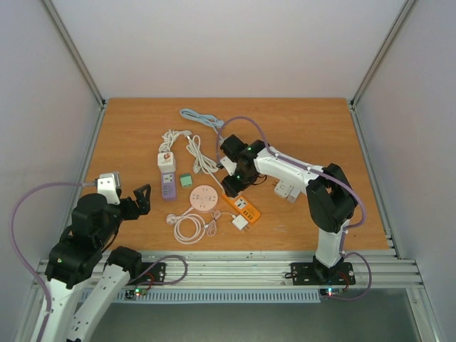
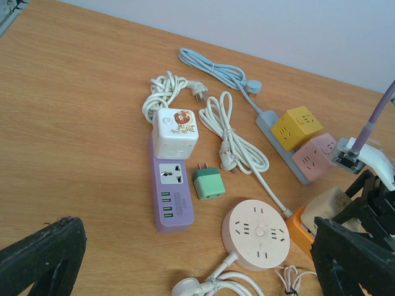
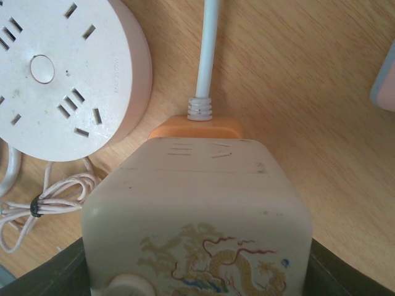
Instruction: Insert the plug
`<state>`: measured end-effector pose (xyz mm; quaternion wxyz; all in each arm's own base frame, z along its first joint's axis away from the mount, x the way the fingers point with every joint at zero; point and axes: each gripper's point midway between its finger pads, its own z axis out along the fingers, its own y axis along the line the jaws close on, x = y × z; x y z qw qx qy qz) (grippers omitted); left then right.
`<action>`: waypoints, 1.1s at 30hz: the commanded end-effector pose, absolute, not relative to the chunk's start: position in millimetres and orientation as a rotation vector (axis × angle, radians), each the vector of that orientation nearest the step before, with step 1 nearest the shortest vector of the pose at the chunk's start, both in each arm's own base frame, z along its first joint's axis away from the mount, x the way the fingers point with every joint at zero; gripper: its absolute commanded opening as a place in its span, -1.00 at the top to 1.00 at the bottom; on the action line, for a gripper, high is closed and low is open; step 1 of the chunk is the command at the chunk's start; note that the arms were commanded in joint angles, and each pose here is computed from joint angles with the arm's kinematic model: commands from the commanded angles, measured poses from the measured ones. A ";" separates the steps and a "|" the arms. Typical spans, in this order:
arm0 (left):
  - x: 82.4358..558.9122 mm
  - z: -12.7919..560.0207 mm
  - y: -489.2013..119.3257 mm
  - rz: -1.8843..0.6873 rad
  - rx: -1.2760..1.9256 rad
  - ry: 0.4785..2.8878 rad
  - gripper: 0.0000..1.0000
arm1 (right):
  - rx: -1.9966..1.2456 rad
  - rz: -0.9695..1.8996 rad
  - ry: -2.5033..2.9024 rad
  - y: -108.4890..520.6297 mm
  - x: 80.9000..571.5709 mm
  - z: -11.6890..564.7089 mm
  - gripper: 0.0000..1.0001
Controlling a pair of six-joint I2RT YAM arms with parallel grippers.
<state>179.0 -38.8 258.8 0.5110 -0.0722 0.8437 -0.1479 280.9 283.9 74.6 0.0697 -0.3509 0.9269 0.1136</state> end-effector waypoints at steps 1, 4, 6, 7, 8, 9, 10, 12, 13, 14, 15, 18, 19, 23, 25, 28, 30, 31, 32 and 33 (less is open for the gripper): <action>184.7 266.6 -39.9 -0.361 -0.167 1.988 -0.99 | -1.070 0.093 2.890 263.8 274.9 11.2 0.12; 184.9 266.6 -40.1 -0.362 -0.167 1.988 -0.99 | -1.074 0.070 2.913 263.4 271.9 0.1 0.13; 184.7 266.1 -40.3 -0.362 -0.165 1.990 -0.99 | -1.063 0.060 2.926 262.8 271.8 -5.3 0.13; 184.9 266.0 -40.2 -0.361 -0.166 1.990 -0.99 | -1.060 0.062 2.930 263.1 271.5 -7.7 0.13; 184.9 266.0 -40.1 -0.360 -0.166 1.990 -0.99 | -1.057 0.063 2.936 263.1 270.9 -10.4 0.13; 184.9 266.1 -40.1 -0.361 -0.166 1.990 -0.99 | -1.053 0.062 2.941 262.9 270.6 -13.1 0.14; 184.8 266.3 -40.0 -0.361 -0.166 1.989 -0.99 | -1.047 0.056 2.947 262.2 270.4 -15.6 0.14; 184.7 267.0 -39.5 -0.359 -0.168 1.987 -0.99 | -1.037 0.050 2.955 261.7 270.3 -21.2 0.14; 184.6 266.6 -39.7 -0.359 -0.168 1.988 -0.99 | -1.031 0.048 2.960 261.4 269.9 -23.1 0.15; 184.4 266.6 -39.4 -0.359 -0.169 1.988 -0.99 | -1.026 0.044 2.967 260.7 269.7 -25.3 0.15; 184.5 266.8 -39.4 -0.359 -0.169 1.987 -0.99 | -1.019 0.029 2.973 259.4 270.0 -27.0 0.15; 184.9 266.1 -39.7 -0.359 -0.168 1.990 -0.99 | -0.976 -0.110 2.966 248.2 279.0 -28.8 0.16; 184.8 266.0 -39.6 -0.359 -0.170 1.990 -0.99 | -0.966 -0.193 2.950 242.6 283.5 -29.1 0.17; 185.2 265.9 -39.7 -0.359 -0.170 1.991 -0.99 | -0.950 -0.272 2.928 238.9 291.1 -33.4 0.19; 184.9 266.3 -39.2 -0.357 -0.171 1.989 -0.99 | -0.927 -0.230 2.922 245.4 293.4 -30.8 0.19; 185.1 266.1 -39.0 -0.355 -0.172 1.990 -0.99 | -0.901 -0.176 2.907 257.0 300.8 -23.8 0.19; 185.3 265.6 -39.5 -0.357 -0.171 1.992 -0.99 | -0.893 -0.101 2.902 268.8 304.6 -18.4 0.18; 185.2 265.7 -39.6 -0.357 -0.170 1.992 -0.99 | -0.890 -0.074 2.899 273.7 306.0 -15.8 0.17; 185.3 265.8 -39.5 -0.356 -0.170 1.993 -0.99 | -0.885 -0.056 2.898 277.7 307.9 -13.8 0.16; 185.1 265.9 -39.0 -0.354 -0.172 1.992 -0.99 | -0.873 -0.053 2.895 280.0 310.6 -11.5 0.16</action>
